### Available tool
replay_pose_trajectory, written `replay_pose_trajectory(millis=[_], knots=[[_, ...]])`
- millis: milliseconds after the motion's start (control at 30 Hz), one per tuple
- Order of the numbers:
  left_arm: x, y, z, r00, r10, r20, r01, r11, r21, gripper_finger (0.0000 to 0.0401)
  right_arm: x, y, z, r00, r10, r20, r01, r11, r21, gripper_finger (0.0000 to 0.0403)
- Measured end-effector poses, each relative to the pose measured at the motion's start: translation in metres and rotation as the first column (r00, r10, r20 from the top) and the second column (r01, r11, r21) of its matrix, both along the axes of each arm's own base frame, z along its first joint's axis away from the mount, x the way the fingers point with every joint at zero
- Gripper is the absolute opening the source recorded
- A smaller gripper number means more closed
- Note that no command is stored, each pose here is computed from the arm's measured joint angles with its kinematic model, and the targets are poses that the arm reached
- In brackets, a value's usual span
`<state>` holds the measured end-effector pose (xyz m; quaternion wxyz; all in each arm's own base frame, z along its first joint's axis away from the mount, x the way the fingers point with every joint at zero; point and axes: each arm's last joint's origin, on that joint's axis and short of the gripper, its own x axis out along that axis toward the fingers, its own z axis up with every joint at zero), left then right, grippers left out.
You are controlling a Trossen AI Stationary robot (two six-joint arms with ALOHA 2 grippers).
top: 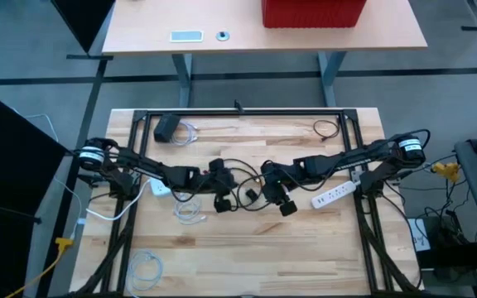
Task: Insert USB
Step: Insert the bottom black charger cable into the black charger adapter
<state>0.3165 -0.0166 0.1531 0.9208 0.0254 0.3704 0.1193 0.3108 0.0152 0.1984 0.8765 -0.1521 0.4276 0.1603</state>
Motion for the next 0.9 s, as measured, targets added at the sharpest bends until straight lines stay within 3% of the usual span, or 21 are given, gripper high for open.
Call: replay_pose_trajectory(millis=[133,233,333,467,633,767,900], knots=[[-0.004,0.0,-0.006,0.998,0.008,-0.056,-0.008,1.0,-0.007,0.0023,0.002,0.0,-0.001,0.997,0.078,0.021,-0.076,0.995,-0.06,0.0145],[-0.002,-0.001,-0.016,0.998,-0.009,-0.068,0.005,0.998,-0.063,0.0023,0.005,0.0,-0.007,0.988,0.155,0.014,-0.152,0.978,-0.144,0.0147],[0.004,-0.003,-0.028,0.999,-0.009,-0.049,0.004,0.995,-0.102,0.0023,0.012,-0.003,-0.018,0.991,0.133,-0.024,-0.135,0.961,-0.242,0.0145],[0.012,-0.004,-0.043,1.0,-0.004,-0.017,0.002,0.994,-0.107,0.0023,0.02,-0.005,-0.04,0.991,0.094,-0.096,-0.118,0.952,-0.283,0.013],[0.018,0.0,-0.049,0.997,0.073,0.039,-0.071,0.996,-0.047,0.0023,0.028,-0.004,-0.062,0.989,-0.038,-0.144,0.009,0.98,-0.196,0.0102],[0.021,0.011,-0.043,0.982,0.155,0.108,-0.153,0.988,-0.032,0.0023,0.032,0.007,-0.063,0.988,-0.055,-0.147,0.039,0.994,-0.107,0.008],[0.02,0.021,-0.04,0.981,0.169,0.098,-0.17,0.985,-0.006,0.0023,0.03,0.019,-0.047,0.992,-0.013,-0.126,0.005,0.998,-0.063,0.006]])
